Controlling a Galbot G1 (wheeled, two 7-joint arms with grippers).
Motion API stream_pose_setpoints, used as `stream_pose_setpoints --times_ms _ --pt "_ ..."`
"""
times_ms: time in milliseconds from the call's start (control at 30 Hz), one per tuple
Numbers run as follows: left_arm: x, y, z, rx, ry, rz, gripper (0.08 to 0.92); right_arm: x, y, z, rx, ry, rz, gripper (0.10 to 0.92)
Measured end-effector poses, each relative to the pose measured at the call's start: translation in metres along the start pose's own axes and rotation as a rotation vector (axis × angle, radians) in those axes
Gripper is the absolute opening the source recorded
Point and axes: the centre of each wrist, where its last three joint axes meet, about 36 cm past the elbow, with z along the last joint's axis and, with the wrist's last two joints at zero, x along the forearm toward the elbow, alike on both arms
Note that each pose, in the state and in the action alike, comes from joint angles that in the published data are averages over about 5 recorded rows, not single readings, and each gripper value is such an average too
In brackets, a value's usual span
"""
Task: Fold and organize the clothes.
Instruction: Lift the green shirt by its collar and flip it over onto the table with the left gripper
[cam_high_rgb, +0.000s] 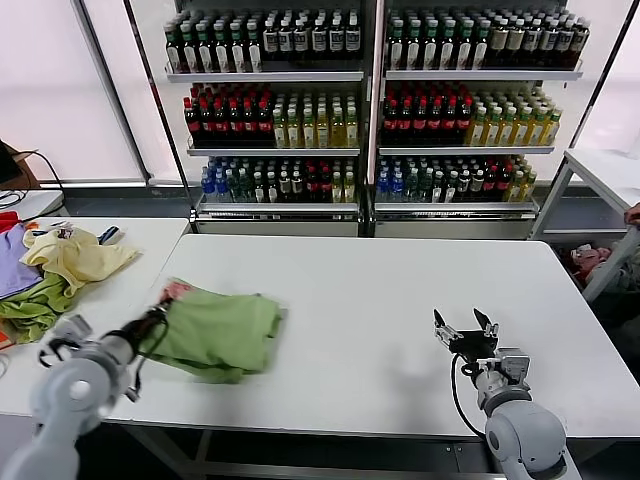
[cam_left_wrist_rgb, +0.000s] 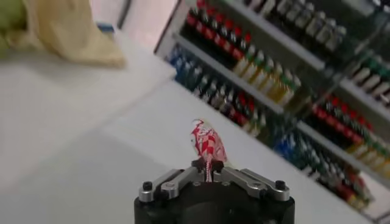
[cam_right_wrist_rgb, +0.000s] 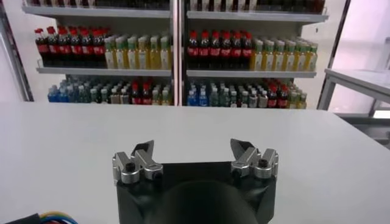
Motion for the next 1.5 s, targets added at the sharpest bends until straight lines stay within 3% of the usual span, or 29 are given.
stream_pose_setpoints --times_ms 167,333,467,800,1000,1200,1500 --pt "0.028 -0.006 -0.035 -0.017 -0.080 0.030 0.116 0.003 0.002 -0.001 -0.005 -0.007 -0.005 0.823" --pt "0.041 -0.032 -0.031 -0.076 -0.100 0.088 0.116 0.007 0.003 -0.001 -0.008 -0.011 -0.006 0.823" --pt "0.034 -0.058 -0.003 -0.118 -0.074 0.131 0.116 0.010 0.004 0.000 -0.008 -0.013 -0.004 0.823" --pt "-0.011 -0.136 0.105 -0.186 0.056 0.205 0.116 0.019 -0.001 -0.002 0.000 -0.024 0.009 0.823" --pt "-0.031 -0.186 0.160 -0.229 0.113 0.259 0.132 0.023 -0.003 -0.006 0.003 -0.036 0.011 0.823" --pt "-0.039 -0.217 0.192 -0.283 0.106 0.306 0.284 0.024 -0.003 -0.010 0.005 -0.049 0.000 0.823" --pt "-0.030 -0.227 0.207 -0.291 0.026 0.395 0.543 0.019 0.010 -0.013 -0.013 -0.058 -0.019 0.823"
